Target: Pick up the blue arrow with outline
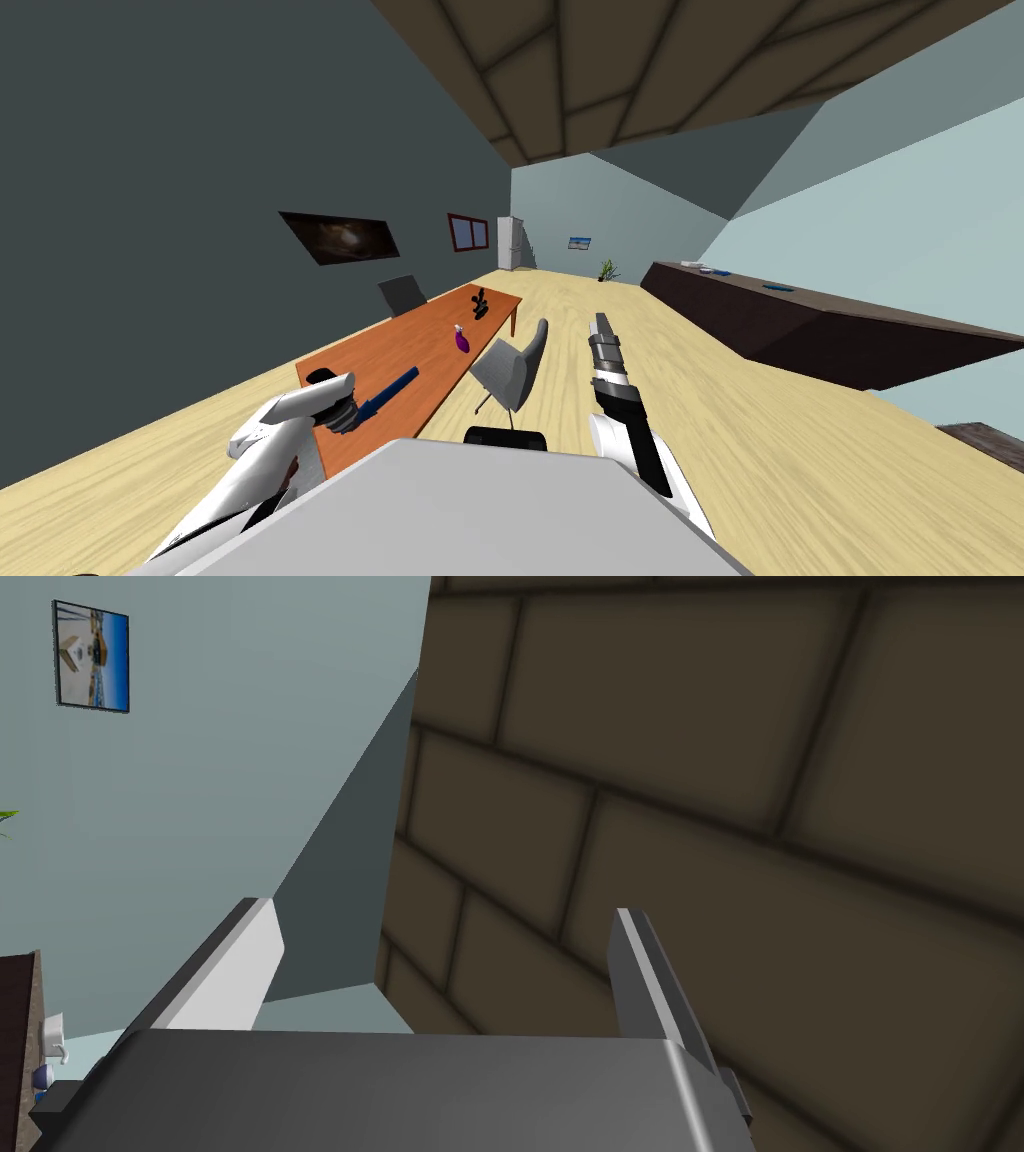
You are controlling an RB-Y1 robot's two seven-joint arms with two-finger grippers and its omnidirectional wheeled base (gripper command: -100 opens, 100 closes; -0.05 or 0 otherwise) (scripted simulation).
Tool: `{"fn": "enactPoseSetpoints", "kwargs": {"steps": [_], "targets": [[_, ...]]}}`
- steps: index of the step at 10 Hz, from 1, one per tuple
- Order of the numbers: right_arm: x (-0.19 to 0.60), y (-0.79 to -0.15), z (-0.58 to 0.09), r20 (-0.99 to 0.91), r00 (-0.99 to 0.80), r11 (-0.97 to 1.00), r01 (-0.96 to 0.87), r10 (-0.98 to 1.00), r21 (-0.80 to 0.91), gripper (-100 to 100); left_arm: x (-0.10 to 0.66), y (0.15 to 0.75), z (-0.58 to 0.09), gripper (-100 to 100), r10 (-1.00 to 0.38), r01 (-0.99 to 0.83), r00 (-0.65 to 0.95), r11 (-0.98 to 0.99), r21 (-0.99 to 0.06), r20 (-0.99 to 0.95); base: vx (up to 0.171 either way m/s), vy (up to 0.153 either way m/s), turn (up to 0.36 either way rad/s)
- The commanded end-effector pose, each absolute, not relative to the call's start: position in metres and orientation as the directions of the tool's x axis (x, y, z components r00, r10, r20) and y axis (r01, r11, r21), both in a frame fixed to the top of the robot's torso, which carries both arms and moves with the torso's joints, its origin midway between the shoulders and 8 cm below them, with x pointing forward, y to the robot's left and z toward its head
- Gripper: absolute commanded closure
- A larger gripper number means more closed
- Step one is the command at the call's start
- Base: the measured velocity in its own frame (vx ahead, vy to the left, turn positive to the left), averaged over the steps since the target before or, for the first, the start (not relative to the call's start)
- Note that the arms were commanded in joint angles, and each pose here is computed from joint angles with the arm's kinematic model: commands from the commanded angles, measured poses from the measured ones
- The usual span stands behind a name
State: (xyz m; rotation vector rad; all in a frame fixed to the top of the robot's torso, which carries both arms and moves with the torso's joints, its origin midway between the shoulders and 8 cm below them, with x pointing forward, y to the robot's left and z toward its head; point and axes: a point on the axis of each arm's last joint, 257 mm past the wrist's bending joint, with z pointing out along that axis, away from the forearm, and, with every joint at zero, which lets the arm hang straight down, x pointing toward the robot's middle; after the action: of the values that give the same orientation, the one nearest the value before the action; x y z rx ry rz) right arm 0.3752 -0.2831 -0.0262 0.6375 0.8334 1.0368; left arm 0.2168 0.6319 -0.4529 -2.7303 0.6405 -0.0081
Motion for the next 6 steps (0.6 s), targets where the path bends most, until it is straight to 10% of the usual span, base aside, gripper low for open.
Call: {"fn": "enactPoseSetpoints", "kwargs": {"steps": [1, 6], "targets": [[0.375, -0.283, -0.026, -0.288, 0.264, 0.384, -0.479, 0.92, 0.789, 0, 0.211, 0.626, -0.455, -100, -0.412, -0.414, 0.908, -0.863, -0.288, -0.071, 0.008, 0.041, -0.118], [0.375, -0.283, -0.026, -0.288, 0.265, 0.384, -0.479, 0.92, 0.789, 0, 0.196, 0.6, -0.463, -100, -0.308, -0.314, 0.949, -0.939, -0.141, -0.064, 0.008, 0.046, -0.131]]}}
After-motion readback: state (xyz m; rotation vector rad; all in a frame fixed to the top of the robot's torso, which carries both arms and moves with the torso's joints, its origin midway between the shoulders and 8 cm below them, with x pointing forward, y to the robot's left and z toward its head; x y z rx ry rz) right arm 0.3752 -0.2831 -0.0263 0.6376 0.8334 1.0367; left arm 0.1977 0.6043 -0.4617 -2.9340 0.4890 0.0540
